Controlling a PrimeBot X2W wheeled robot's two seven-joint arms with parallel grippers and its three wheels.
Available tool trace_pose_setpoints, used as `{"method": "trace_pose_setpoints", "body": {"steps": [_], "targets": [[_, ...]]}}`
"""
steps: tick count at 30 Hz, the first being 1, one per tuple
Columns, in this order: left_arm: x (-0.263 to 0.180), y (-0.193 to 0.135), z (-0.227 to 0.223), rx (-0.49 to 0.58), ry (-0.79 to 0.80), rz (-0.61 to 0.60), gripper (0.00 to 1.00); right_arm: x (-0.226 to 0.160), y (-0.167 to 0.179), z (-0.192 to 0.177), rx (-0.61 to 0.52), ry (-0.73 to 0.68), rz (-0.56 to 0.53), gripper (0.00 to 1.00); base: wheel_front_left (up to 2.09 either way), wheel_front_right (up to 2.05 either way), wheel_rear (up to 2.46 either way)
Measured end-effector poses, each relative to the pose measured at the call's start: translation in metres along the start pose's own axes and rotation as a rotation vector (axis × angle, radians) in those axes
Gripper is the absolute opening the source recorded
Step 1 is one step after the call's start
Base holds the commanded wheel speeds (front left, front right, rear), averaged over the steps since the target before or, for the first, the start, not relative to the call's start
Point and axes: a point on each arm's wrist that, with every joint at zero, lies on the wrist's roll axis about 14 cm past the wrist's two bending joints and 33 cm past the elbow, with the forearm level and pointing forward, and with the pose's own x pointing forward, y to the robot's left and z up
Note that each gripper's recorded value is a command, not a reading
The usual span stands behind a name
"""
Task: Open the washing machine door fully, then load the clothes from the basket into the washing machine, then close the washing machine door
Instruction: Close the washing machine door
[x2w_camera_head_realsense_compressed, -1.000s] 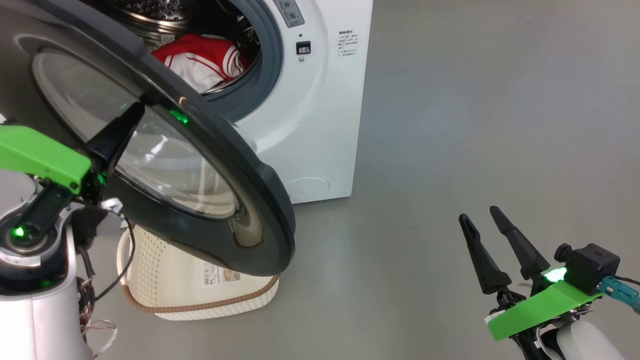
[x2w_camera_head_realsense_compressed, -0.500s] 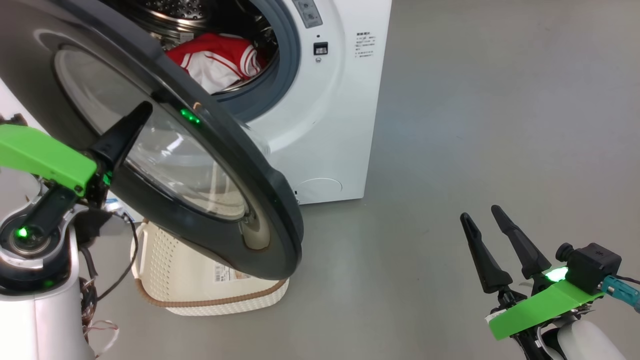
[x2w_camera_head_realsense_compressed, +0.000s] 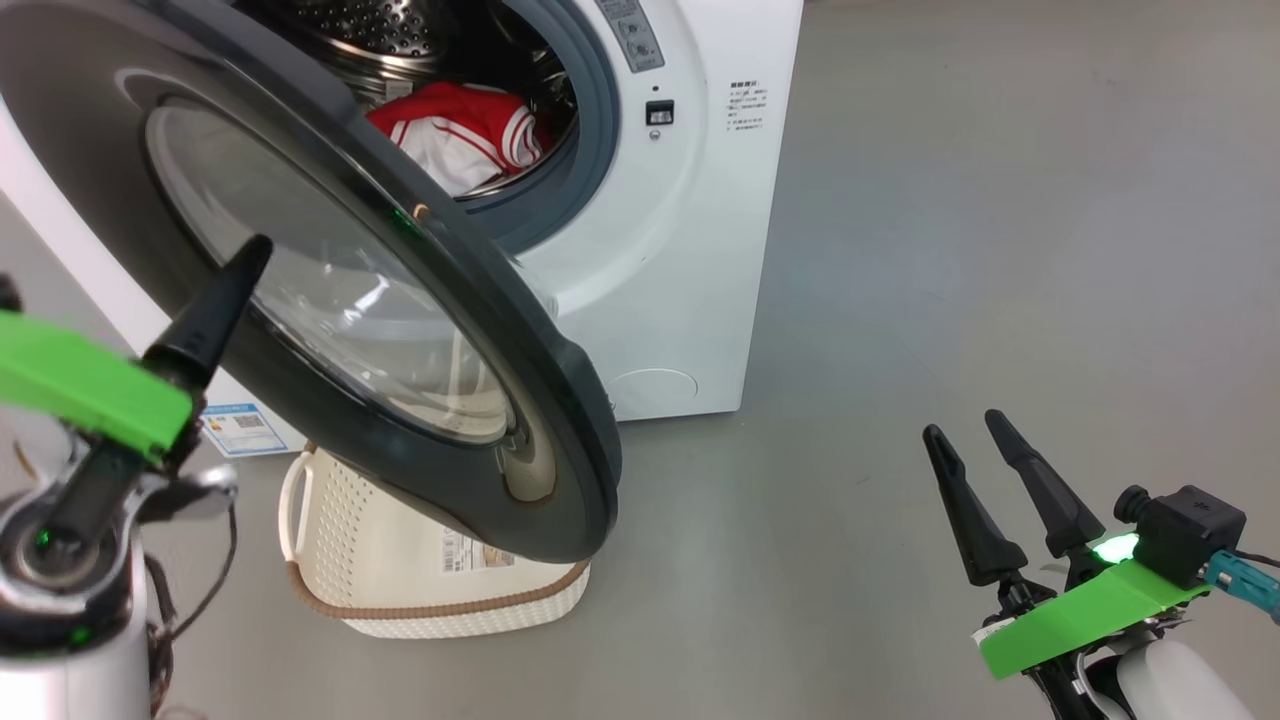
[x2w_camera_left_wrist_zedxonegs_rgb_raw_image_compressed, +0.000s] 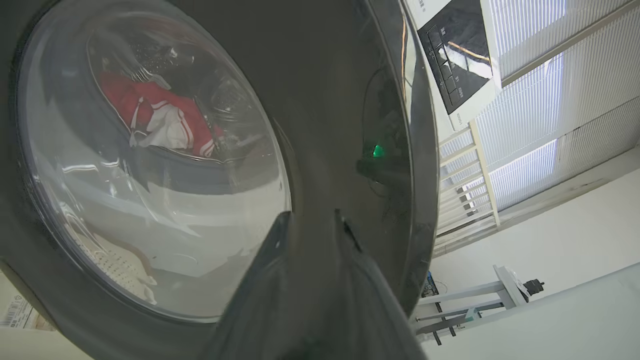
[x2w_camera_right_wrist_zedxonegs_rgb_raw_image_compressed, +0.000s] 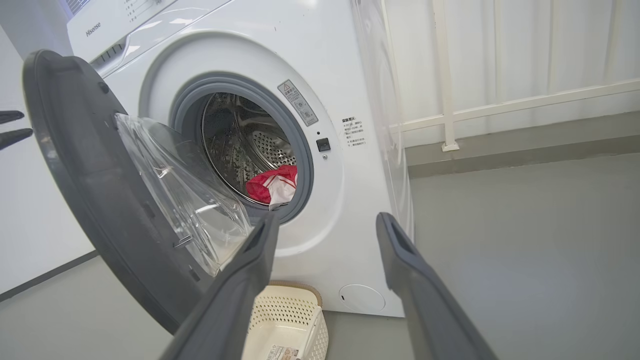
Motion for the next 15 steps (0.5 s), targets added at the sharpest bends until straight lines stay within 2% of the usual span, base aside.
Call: {"method": "trace_pose_setpoints", "body": {"steps": [9, 15], "targets": [[-0.018, 0.031, -0.017, 0.16, -0.117, 0.03, 1.0, -0.002, -0.004, 0.003, -0.007, -0.006, -0.01, 1.0, 0.0, 0.0, 0.0], [-0.032, 0.051, -0.019, 0.319, -0.251, 0.07, 1.0, -0.004, -0.008, 0.004, -0.011, -0.007, -0.02, 1.0, 0.0, 0.0, 0.0]]}}
